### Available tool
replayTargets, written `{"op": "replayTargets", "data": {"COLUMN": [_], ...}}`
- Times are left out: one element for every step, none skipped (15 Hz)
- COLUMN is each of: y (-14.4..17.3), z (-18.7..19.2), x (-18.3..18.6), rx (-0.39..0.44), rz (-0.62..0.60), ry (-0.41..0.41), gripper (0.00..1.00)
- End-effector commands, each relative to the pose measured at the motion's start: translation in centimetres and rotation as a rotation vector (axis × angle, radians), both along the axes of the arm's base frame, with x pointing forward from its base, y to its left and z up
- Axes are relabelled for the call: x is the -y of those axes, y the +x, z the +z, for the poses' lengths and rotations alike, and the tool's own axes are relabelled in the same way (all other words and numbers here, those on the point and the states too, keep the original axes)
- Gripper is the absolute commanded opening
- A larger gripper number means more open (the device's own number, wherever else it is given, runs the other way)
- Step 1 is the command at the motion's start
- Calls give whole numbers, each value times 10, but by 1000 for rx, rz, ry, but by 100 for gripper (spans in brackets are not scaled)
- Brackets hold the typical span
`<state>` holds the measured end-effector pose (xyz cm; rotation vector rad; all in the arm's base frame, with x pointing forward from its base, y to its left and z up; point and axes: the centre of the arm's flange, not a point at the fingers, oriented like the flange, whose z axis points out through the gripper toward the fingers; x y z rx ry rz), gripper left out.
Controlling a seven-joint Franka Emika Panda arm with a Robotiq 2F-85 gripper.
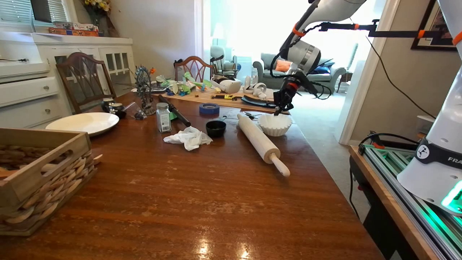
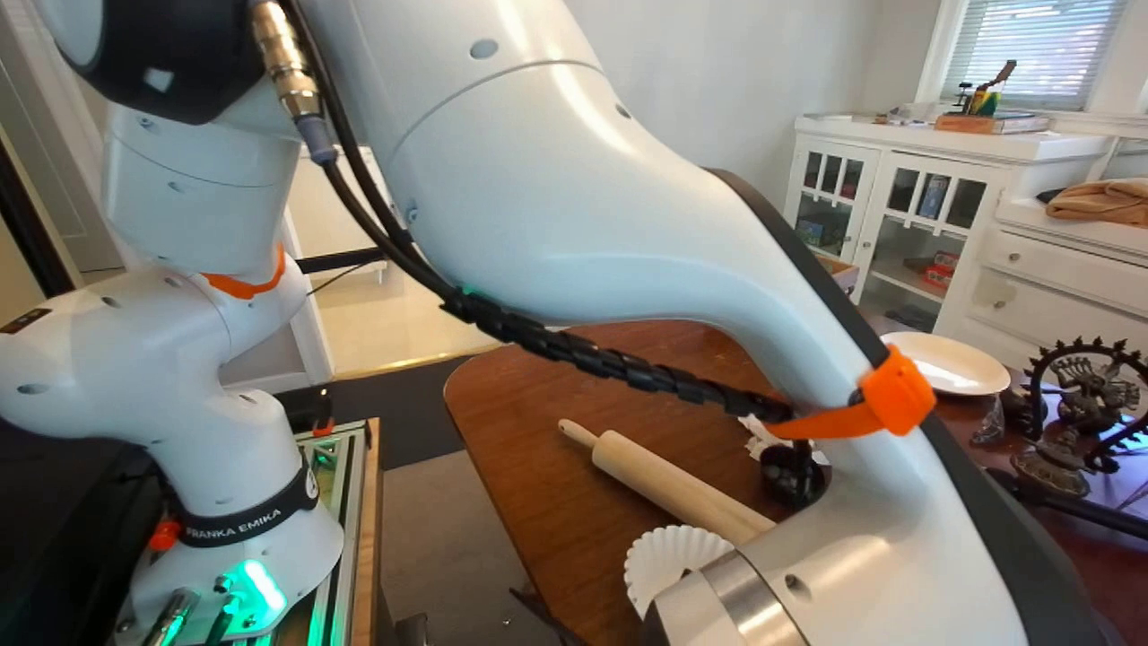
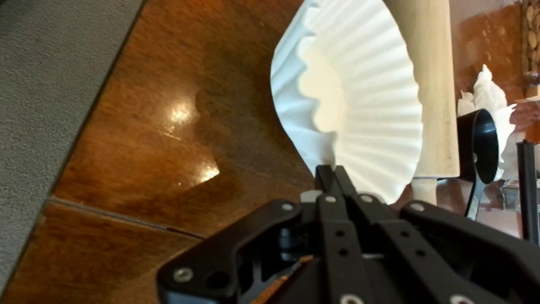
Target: Move the white object to the right
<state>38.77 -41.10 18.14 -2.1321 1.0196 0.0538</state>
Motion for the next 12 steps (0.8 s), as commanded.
{"op": "replayTargets", "data": {"y": [20,24,29,34,38,42,45,49,51,54,57,60], "z": [-2,0,-1,-2,-3,-4,-4,1,8,21,32,48], "x": [6,6,6,4,3,1,-2,-5,-9,-14,-19,-27], "rx": [-24,-20,-13,-19,-19,-21,-29,-22,-12,-12,-5,-21], "rz": [20,20,14,15,18,25,33,56,77,101,134,162], "ry": [-64,-82,-94,-104,-113,-121,-137,-154,-171,-210,-249,-317], "gripper": [0,0,0,0,0,0,26,27,33,40,47,55]}}
